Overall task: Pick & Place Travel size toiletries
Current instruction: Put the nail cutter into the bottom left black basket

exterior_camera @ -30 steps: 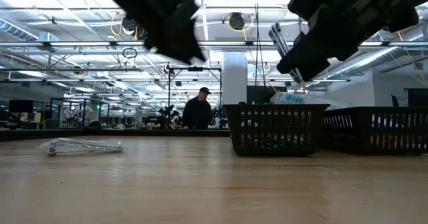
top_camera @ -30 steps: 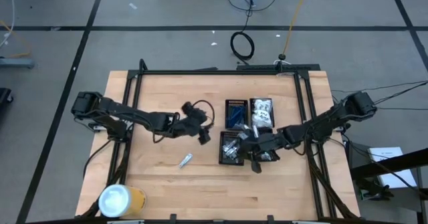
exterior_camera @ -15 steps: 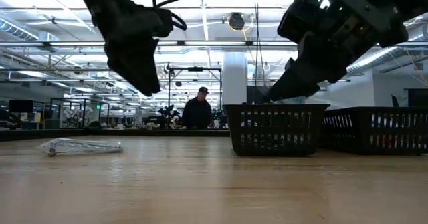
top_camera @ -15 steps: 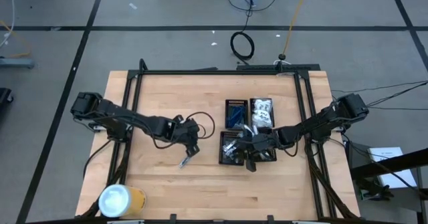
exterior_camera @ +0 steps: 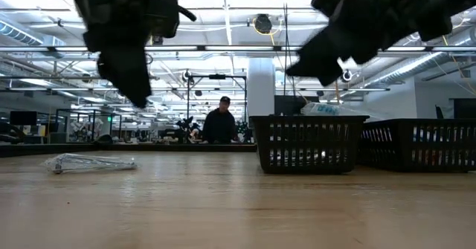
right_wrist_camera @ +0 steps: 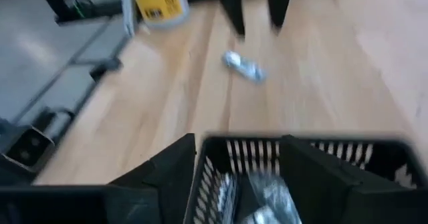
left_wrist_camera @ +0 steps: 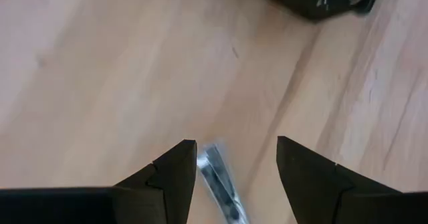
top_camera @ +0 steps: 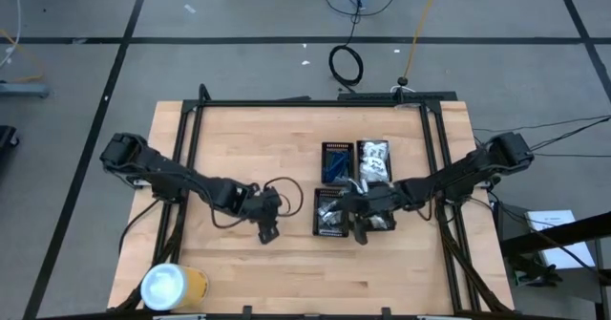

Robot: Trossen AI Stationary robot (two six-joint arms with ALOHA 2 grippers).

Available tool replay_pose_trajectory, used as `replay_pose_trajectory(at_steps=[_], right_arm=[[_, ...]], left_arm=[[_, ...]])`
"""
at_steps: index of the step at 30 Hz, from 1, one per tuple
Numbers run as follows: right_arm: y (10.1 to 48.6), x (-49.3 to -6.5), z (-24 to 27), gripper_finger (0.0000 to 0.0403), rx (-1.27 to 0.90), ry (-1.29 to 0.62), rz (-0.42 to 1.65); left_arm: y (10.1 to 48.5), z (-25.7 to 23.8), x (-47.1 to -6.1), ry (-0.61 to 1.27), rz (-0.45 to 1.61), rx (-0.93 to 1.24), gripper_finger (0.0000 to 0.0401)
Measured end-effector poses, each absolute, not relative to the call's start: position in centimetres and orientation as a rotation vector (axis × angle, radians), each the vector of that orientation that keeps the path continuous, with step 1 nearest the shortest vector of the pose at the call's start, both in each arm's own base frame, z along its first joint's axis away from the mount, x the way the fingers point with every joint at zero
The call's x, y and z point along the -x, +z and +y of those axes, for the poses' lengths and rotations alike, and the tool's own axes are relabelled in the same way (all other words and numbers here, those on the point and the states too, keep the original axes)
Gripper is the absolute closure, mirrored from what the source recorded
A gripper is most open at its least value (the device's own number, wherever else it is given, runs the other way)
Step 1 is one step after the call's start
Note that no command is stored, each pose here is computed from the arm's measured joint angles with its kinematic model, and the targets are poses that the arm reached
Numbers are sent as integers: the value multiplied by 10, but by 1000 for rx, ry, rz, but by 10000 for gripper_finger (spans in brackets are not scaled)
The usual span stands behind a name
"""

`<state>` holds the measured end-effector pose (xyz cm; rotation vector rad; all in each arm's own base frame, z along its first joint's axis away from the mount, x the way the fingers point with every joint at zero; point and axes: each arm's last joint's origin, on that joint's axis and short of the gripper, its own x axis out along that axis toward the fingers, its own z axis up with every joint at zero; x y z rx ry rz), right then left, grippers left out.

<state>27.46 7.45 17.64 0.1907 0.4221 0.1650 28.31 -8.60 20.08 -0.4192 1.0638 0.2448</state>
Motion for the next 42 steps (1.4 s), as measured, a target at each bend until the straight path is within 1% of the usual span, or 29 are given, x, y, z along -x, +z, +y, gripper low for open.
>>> replay_pose_trajectory(at_steps=[4, 12, 16, 20, 22, 24, 25, 29, 30, 32, 36, 39, 42], right_arm=[[193, -270, 73, 186, -146, 185, 351], [210, -264, 71, 192, -69, 203, 276], [209, -264, 71, 192, -68, 202, 283], [207, -263, 71, 192, -69, 199, 310], [207, -263, 71, 193, -75, 199, 309], [207, -263, 71, 193, -88, 197, 311], [207, -263, 71, 193, -89, 196, 313], [206, -263, 71, 193, -90, 195, 320], [206, -263, 71, 193, -90, 195, 319], [206, -263, 71, 193, -89, 195, 320], [205, -262, 71, 193, -85, 194, 328], [206, -263, 70, 193, -81, 163, 322], [206, -263, 69, 193, -74, 117, 314]], left_arm=[[187, -102, -277, 294, 1159, 476, 208], [145, -122, -272, 400, 1392, 589, 224], [137, -124, -275, 414, 1410, 609, 226], [131, -124, -276, 438, 1408, 580, 227], [129, -123, -276, 420, 1424, 555, 233], [126, -124, -275, 406, 1445, 523, 254], [125, -124, -275, 404, 1453, 513, 271], [126, -121, -275, 400, 1459, 507, 364], [128, -119, -275, 398, 1456, 504, 374], [130, -117, -277, 396, 1428, 483, 374], [149, -118, -281, 349, 1268, 331, 373], [183, -119, -286, 293, 1026, 241, 373], [207, -120, -289, 284, 828, 121, 373]])
